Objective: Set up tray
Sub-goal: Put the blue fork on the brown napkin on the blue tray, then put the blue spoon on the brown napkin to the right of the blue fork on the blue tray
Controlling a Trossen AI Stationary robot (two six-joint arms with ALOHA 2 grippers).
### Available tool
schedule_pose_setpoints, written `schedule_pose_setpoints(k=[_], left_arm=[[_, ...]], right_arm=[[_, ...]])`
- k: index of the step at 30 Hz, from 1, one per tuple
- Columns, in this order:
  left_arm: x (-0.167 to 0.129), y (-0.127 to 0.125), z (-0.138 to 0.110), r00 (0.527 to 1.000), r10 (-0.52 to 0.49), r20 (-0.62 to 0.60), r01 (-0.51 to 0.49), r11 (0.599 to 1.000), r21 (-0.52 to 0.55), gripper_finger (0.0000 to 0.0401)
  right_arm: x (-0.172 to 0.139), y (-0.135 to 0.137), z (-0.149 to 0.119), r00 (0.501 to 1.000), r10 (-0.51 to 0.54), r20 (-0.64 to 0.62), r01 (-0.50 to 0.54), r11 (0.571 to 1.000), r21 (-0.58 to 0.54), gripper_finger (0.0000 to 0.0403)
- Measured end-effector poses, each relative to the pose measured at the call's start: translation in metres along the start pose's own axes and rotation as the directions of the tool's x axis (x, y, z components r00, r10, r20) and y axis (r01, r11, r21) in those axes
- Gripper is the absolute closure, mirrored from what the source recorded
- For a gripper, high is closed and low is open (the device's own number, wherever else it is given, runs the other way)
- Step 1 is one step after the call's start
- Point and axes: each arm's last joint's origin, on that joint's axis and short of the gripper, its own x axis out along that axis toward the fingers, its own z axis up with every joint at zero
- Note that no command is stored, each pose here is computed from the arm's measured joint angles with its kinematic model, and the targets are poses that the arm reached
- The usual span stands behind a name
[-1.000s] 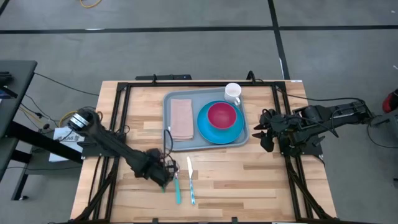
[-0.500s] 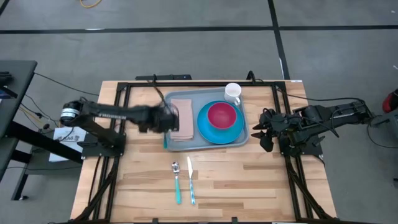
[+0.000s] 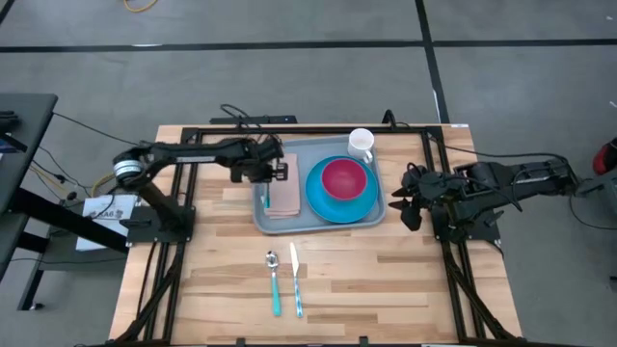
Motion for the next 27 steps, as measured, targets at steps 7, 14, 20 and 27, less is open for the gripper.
schedule_pose_setpoints(k=[7,14,20,27], left_arm=[[0.045,-0.006,-0.004,0.992,0.049,-0.112,-0.047,0.999,0.021,0.0401],[0.051,-0.005,-0.004,0.993,0.068,-0.095,-0.066,0.997,0.032,0.0389],[0.050,-0.004,-0.002,0.993,0.078,-0.085,-0.076,0.997,0.030,0.0355],[0.045,-0.004,-0.002,0.995,0.067,-0.080,-0.064,0.997,0.044,0.0306]], right_arm=[[0.001,-0.004,0.002,1.000,-0.018,0.004,0.018,1.000,0.023,0.0248],[0.001,-0.004,0.002,1.000,-0.018,0.007,0.018,0.999,0.026,0.0248],[0.001,-0.004,0.002,1.000,-0.018,0.007,0.018,0.999,0.026,0.0248],[0.001,-0.004,0.002,1.000,-0.018,0.007,0.018,0.999,0.027,0.0248]])
